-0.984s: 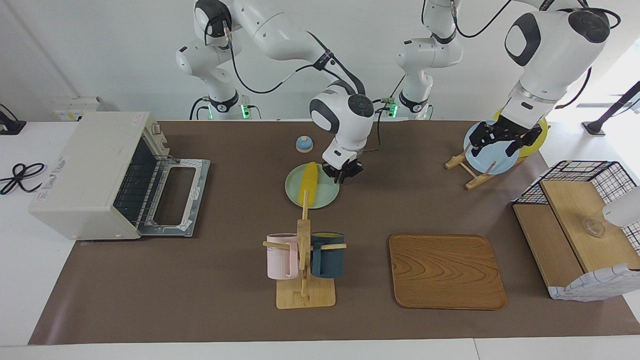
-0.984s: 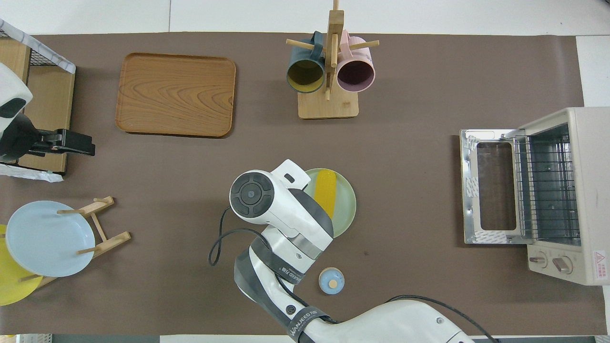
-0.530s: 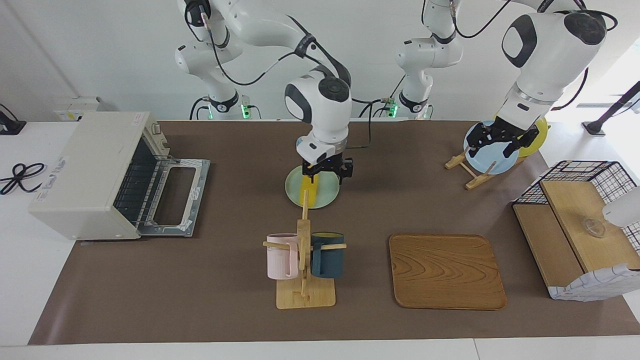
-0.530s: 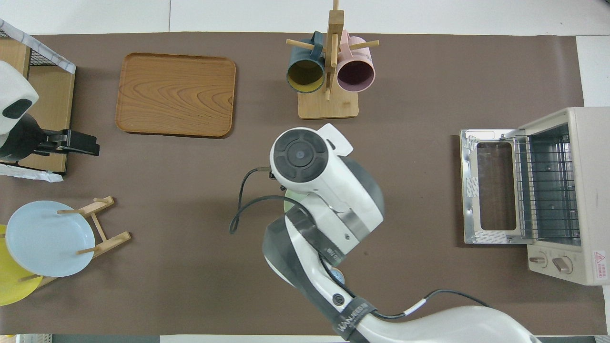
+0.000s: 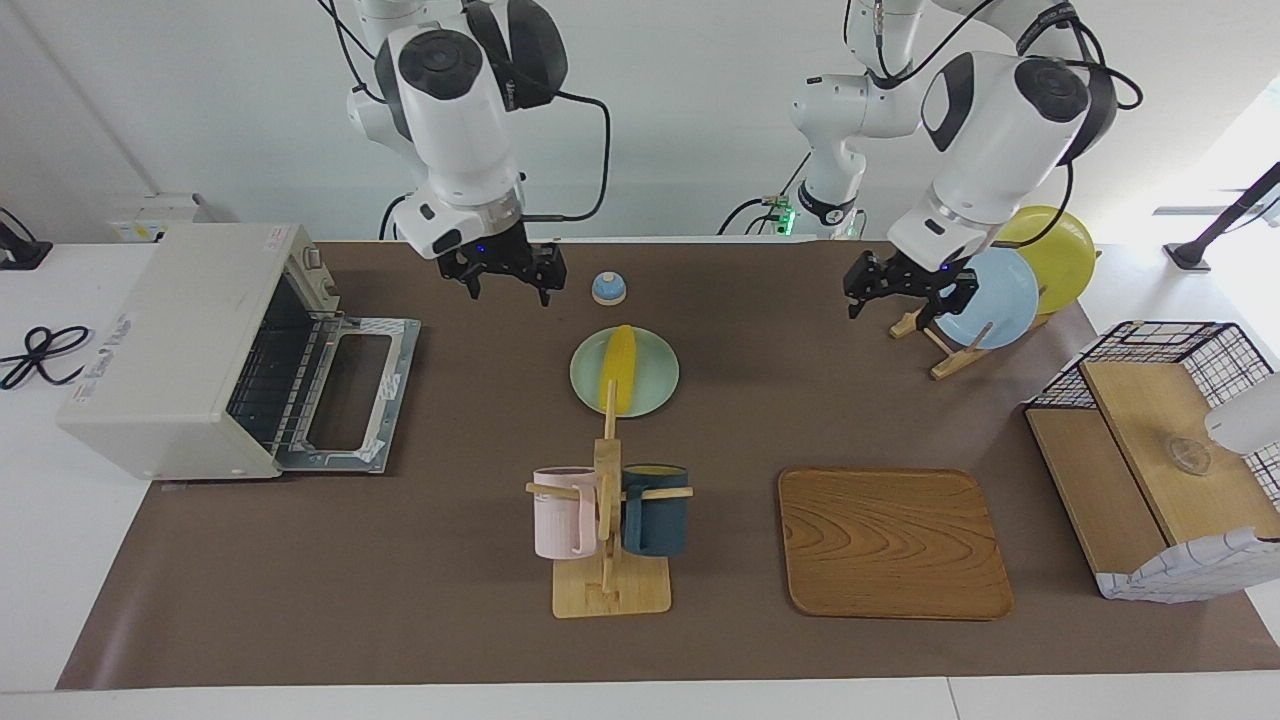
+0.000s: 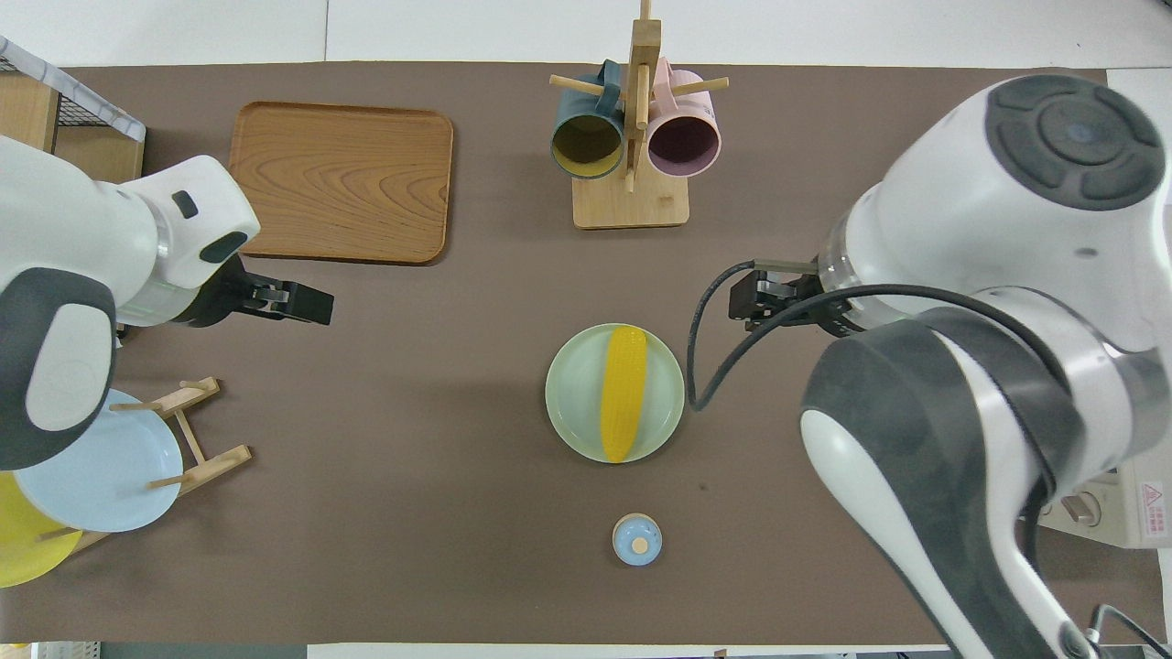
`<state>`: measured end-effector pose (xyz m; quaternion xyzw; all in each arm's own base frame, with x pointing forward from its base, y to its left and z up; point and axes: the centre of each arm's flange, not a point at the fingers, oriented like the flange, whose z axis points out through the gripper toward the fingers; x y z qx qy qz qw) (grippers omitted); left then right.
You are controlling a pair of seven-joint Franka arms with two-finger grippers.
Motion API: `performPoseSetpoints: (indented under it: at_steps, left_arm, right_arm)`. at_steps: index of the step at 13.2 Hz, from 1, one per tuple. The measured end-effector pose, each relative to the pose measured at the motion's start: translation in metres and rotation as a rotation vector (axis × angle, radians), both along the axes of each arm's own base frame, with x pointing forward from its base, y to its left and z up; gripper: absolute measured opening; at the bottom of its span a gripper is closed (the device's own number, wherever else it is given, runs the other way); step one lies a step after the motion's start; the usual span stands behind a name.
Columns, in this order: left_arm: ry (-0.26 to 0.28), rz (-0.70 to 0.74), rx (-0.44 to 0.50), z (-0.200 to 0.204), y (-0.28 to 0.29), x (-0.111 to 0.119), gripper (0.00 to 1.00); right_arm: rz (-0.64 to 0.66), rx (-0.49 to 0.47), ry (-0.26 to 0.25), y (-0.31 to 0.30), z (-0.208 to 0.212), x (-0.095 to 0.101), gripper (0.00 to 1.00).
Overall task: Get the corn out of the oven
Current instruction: 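Grasp the yellow corn with the left gripper while the right gripper reaches the door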
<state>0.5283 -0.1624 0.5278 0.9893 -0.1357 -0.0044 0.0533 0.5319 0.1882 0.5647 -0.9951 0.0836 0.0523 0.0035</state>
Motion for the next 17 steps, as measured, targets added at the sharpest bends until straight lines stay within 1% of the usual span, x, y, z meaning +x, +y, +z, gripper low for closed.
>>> performPoseSetpoints:
  at_steps: [2,4,6,9,11,13,14,16,17]
  left_arm:
    - [0.002,-0.027,-0.008,-0.011,-0.040,-0.009,1.00]
    - [0.006,-0.038,-0.013,-0.029,-0.080,-0.016,1.00]
    - [-0.006,-0.029,-0.024,-0.048,-0.122,-0.027,1.00]
    - [-0.013,-0.058,-0.056,-0.076,-0.175,-0.055,1.00]
    - [-0.031,-0.054,-0.076,-0.095,-0.208,-0.071,1.00]
    - [-0.047,-0.047,-0.093,-0.116,-0.237,-0.083,1.00]
    - [-0.048,-0.050,-0.095,-0.129,-0.246,-0.085,1.00]
    - [-0.043,-0.070,-0.093,-0.155,-0.265,-0.090,1.00]
    - [-0.036,-0.082,-0.089,-0.169,-0.275,-0.092,1.00]
  right_arm:
    - [0.024,0.002,0.006,-0.019,0.016,-0.008,1.00]
    - [0.095,0.010,0.025,-0.042,0.018,-0.006,1.00]
    - [0.119,0.016,0.043,-0.064,0.022,-0.004,1.00]
    - [0.160,0.026,0.056,-0.091,0.026,-0.002,1.00]
    - [0.178,0.035,0.059,-0.113,0.024,0.002,1.00]
    - [0.186,0.036,0.048,-0.113,0.014,0.001,1.00]
    - [0.192,0.035,0.037,-0.109,0.002,-0.003,1.00]
    - [0.202,0.032,0.007,-0.103,-0.027,-0.015,0.98]
    - [0.203,0.027,-0.007,-0.103,-0.045,-0.024,0.93]
